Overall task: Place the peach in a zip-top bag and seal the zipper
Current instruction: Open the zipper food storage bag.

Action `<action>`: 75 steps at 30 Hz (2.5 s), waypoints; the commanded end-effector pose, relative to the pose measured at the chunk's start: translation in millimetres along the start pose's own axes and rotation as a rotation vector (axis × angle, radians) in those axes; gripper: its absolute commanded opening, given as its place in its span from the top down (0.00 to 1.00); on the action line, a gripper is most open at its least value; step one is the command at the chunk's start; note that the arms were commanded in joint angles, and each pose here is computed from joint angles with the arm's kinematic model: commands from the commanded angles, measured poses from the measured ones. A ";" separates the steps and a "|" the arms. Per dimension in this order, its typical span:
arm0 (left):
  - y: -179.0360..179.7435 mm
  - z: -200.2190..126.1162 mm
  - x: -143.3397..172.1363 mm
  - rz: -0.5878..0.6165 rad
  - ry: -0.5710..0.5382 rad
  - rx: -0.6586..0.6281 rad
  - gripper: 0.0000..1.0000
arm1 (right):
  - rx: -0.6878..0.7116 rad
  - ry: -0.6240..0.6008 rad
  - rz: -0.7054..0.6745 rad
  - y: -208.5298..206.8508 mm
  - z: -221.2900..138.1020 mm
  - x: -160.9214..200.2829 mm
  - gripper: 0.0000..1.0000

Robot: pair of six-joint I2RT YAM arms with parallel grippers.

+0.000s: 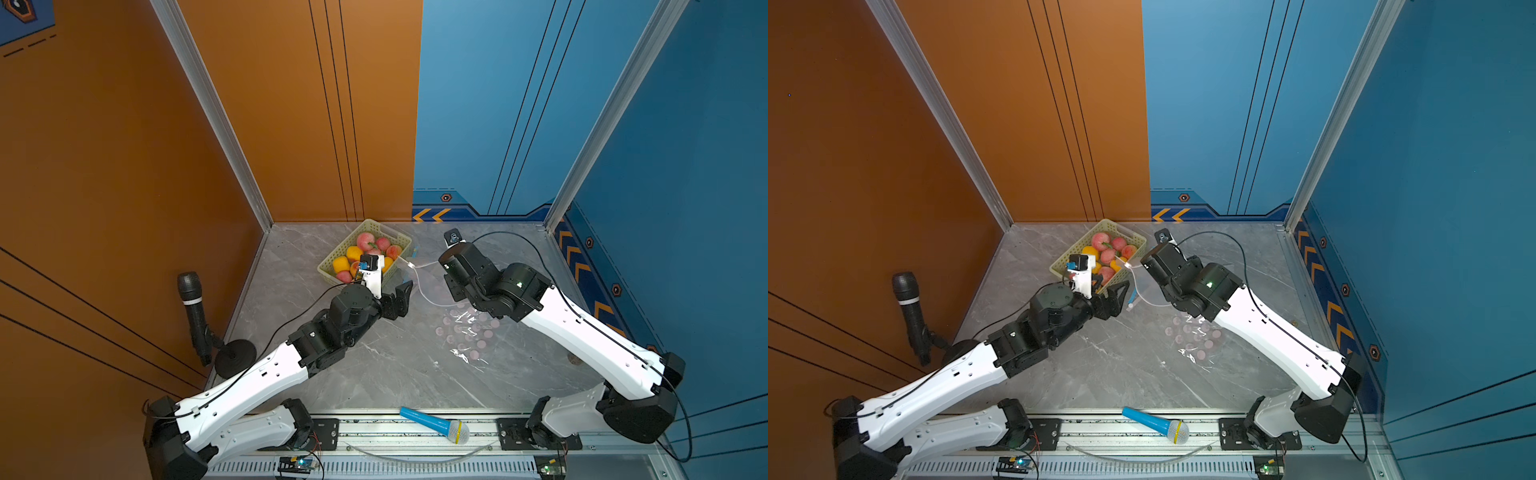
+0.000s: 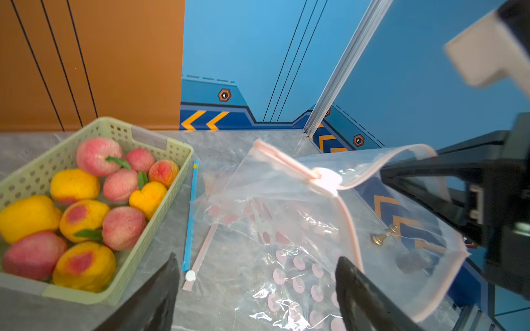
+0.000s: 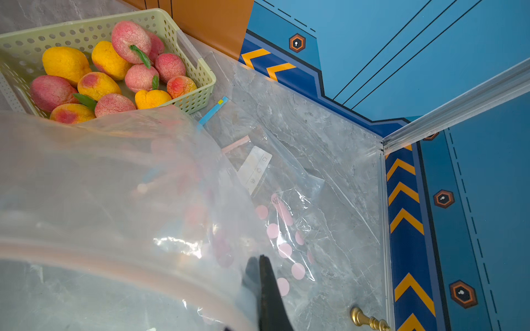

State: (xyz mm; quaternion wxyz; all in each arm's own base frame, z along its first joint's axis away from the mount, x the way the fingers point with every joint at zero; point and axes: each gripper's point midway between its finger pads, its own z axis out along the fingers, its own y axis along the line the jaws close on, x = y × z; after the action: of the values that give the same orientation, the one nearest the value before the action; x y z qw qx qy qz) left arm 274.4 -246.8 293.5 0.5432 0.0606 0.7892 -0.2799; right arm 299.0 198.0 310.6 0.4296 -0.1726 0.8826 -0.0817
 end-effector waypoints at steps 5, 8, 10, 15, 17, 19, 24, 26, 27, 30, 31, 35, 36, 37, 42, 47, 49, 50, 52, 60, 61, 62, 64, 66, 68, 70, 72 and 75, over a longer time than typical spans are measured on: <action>-4.6 -12.6 -24.5 -0.085 -0.087 0.029 0.17 | -0.024 -0.039 0.066 3.2 -1.2 -1.3 1.00; 4.6 -22.3 -32.5 -0.040 -0.095 0.016 0.17 | -0.034 -0.028 0.053 5.7 0.4 1.9 1.00; 15.1 -24.7 -31.9 -0.072 -0.089 0.003 0.16 | -0.034 -0.022 0.048 7.1 1.9 4.0 1.00; 14.2 -21.9 -17.5 -0.160 -0.041 0.053 0.15 | -0.059 -0.009 0.077 14.6 5.4 5.6 1.00; 7.6 -18.4 -6.5 -0.175 0.007 0.066 0.15 | -0.088 -0.011 0.105 19.2 3.5 2.8 1.00; -3.0 -14.9 5.9 -0.173 0.056 0.074 0.15 | -0.124 -0.013 0.134 25.3 2.3 -0.2 1.00; -30.4 -1.5 26.5 -0.167 0.105 0.096 0.09 | -0.170 -0.022 0.175 37.4 -0.2 -3.9 1.00; -38.6 2.3 29.7 -0.182 0.102 0.111 0.08 | -0.173 -0.022 0.186 39.6 -0.5 -3.4 1.00; -40.0 3.8 30.4 -0.193 0.097 0.108 0.08 | -0.173 -0.021 0.193 40.0 0.0 -2.8 1.00; -32.1 7.0 35.9 -0.231 0.080 0.064 0.12 | -0.194 -0.021 0.213 43.8 -3.0 -0.9 1.00; -25.1 7.7 37.7 -0.249 0.067 0.035 0.21 | -0.205 -0.021 0.224 45.3 -4.0 -0.2 1.00; -8.4 8.3 36.3 -0.298 0.015 -0.014 0.44 | -0.275 -0.020 0.270 54.7 -10.2 4.5 1.00; -5.7 7.9 34.0 -0.302 0.001 -0.019 0.53 | -0.296 -0.018 0.281 58.0 -11.5 5.7 1.00; -4.0 7.1 31.1 -0.301 -0.009 -0.021 0.60 | -0.318 -0.015 0.289 60.8 -13.5 6.9 1.00; 7.5 -17.1 -2.4 -0.195 -0.048 -0.059 0.91 | -0.420 -0.012 0.323 71.4 -24.9 7.3 1.00; 13.7 -56.2 -21.3 -0.027 0.004 -0.093 1.00 | -0.571 -0.021 0.350 91.9 -39.7 -0.1 1.00; 16.3 -69.5 -22.5 -0.008 0.018 -0.093 0.99 | -0.625 -0.030 0.366 99.6 -44.3 -5.0 1.00; 17.0 -74.6 -20.8 -0.012 0.028 -0.085 0.92 | -0.639 -0.037 0.371 101.8 -46.1 -7.7 1.00; 18.1 -81.4 -15.7 -0.051 0.048 -0.070 0.69 | -0.640 -0.048 0.379 102.9 -45.6 -11.6 1.00; 8.7 -74.7 9.8 -0.175 0.105 -0.030 0.02 | -0.618 -0.072 0.420 113.9 -35.5 -18.6 1.00; 6.4 -71.1 10.3 -0.177 0.103 -0.026 0.02 | -0.619 -0.074 0.420 116.4 -35.3 -18.6 1.00; 3.7 -67.4 9.6 -0.180 0.096 -0.018 0.02 | -0.617 -0.074 0.422 118.5 -35.3 -18.4 1.00; -0.6 -60.1 7.7 -0.187 0.079 -0.008 0.02 | -0.617 -0.075 0.414 124.4 -36.6 -17.1 1.00; -1.4 -53.7 5.4 -0.196 0.055 -0.013 0.02 | -0.614 -0.074 0.406 129.6 -37.9 -14.9 1.00; 5.5 -50.2 5.4 -0.214 0.035 -0.052 0.02 | -0.618 -0.070 0.400 134.8 -39.1 -12.1 1.00; 16.4 -47.6 7.4 -0.243 0.019 -0.096 0.02 | -0.625 -0.065 0.395 140.0 -39.7 -9.2 1.00; 30.8 -46.3 13.2 -0.291 0.008 -0.138 0.02 | -0.632 -0.063 0.396 144.0 -40.6 -6.7 1.00; 48.2 -48.3 22.5 -0.357 -0.003 -0.176 0.50 | -0.660 -0.059 0.409 149.8 -41.4 -5.5 1.00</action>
State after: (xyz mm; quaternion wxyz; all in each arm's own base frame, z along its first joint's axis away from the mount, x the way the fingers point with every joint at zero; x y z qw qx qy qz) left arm 239.9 -203.0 271.9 0.4837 -0.0743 0.8196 -0.2980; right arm 232.0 333.4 296.5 0.3782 -0.1392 0.8694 0.2859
